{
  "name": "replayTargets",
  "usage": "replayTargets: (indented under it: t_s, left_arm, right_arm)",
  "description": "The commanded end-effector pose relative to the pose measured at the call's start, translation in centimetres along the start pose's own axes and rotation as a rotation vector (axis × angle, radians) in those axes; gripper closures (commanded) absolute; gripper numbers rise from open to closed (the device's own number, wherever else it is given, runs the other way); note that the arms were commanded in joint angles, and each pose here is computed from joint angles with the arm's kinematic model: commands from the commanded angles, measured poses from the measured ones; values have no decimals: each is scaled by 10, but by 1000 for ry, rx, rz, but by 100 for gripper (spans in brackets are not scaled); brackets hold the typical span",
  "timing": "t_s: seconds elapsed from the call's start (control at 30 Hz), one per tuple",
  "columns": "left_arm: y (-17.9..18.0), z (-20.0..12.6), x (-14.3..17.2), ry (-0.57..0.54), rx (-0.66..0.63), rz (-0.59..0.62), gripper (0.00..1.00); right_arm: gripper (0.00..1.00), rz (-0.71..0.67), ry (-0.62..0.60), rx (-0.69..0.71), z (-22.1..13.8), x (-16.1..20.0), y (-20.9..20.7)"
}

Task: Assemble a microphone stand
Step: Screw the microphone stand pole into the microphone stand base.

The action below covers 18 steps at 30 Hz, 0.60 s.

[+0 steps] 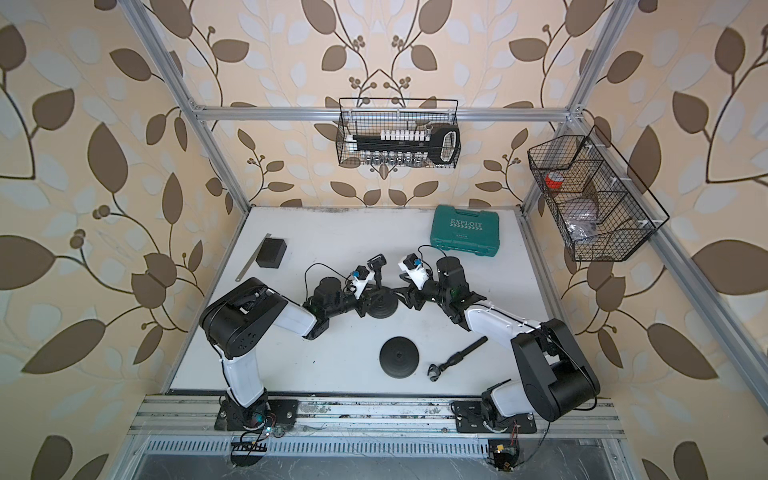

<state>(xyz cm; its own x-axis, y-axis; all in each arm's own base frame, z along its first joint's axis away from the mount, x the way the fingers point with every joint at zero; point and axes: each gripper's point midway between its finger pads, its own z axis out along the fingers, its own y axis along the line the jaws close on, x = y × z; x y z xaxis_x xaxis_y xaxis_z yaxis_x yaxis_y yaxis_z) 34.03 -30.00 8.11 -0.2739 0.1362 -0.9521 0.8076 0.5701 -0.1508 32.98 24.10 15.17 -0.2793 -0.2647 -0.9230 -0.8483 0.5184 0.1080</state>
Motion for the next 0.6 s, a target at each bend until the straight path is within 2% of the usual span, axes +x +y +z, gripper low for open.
replayTargets:
  t_s: [0.0, 0.27, 0.57]
  left_arm:
    - [0, 3, 35, 122, -6, -41, 91]
    - [-2, 5, 39, 139, -2, -23, 91]
    - [-6, 7, 44, 161, 5, -2, 91]
  right_arm:
    - [38, -50, 1, -114, 6, -8, 12]
    - [40, -74, -18, -220, 23, -20, 13]
    - [50, -93, -60, -259, 36, -30, 8]
